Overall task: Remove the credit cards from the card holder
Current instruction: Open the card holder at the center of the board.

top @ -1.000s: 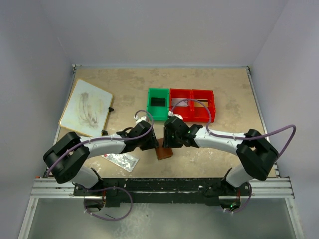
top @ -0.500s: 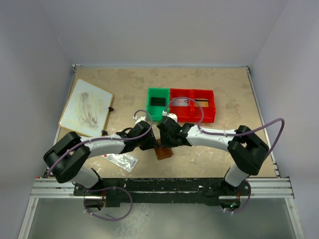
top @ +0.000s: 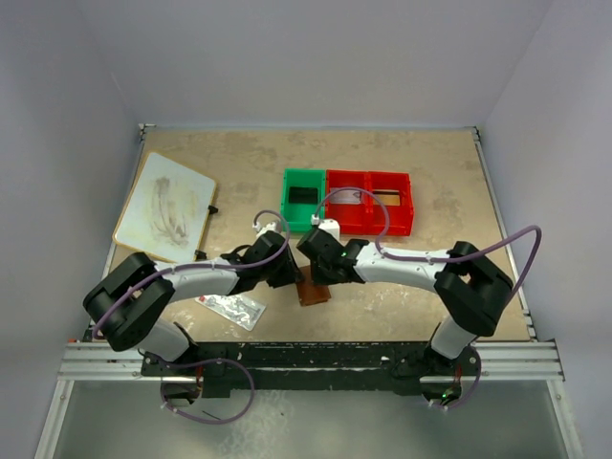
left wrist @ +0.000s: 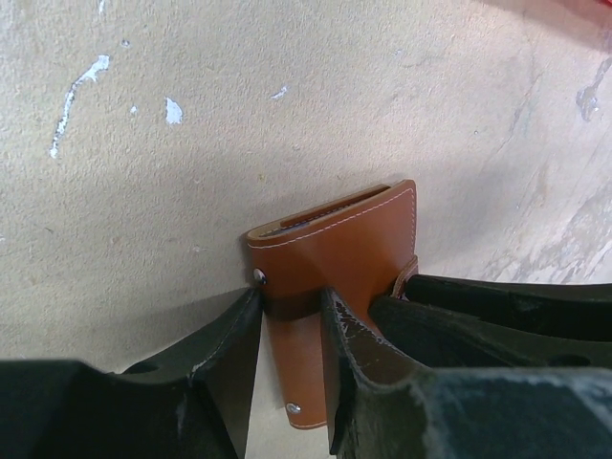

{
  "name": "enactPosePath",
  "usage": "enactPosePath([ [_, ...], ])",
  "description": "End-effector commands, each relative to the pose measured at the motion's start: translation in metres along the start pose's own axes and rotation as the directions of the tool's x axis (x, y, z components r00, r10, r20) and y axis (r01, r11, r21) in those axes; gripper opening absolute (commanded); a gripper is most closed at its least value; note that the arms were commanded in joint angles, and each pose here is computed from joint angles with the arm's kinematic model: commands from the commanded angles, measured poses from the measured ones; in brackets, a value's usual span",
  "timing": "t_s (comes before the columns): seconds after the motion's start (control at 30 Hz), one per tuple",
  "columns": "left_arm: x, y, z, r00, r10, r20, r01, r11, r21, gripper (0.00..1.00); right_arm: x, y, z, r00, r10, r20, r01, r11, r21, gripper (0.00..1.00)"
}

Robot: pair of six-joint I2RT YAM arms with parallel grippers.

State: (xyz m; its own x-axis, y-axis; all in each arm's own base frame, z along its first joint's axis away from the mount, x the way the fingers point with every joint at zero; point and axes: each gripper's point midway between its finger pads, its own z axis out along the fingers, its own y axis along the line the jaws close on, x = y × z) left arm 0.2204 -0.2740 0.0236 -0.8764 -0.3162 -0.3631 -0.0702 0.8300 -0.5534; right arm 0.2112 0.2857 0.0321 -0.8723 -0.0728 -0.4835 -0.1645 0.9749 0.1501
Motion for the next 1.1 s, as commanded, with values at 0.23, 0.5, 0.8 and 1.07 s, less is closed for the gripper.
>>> enactPosePath([
  [0.23,0.012,0.05,0.015,0.998,0.052,-0.047,-0.06,0.975,-0.215,0.27,-0.005,0.001,-0.008,0.991,0.114,-0.065,-0.126,0.968,-0.216,0.0],
  [0.5,0.012,0.062,0.016,0.997,0.068,-0.047,-0.078,0.96,-0.27,0.26,-0.012,-0.025,-0.014,0.977,0.206,-0.048,-0.211,0.955,-0.21,0.0],
  [0.8,0.003,0.05,0.012,0.996,0.081,-0.027,-0.085,0.966,-0.245,0.26,-0.006,-0.051,-0.009,0.98,0.191,-0.051,-0.194,0.979,-0.062,0.09],
  [1.07,-0.001,0.045,0.008,0.996,0.092,-0.019,-0.094,0.967,-0.238,0.27,-0.01,-0.063,-0.013,0.982,0.185,-0.03,-0.185,0.983,0.015,0.2],
])
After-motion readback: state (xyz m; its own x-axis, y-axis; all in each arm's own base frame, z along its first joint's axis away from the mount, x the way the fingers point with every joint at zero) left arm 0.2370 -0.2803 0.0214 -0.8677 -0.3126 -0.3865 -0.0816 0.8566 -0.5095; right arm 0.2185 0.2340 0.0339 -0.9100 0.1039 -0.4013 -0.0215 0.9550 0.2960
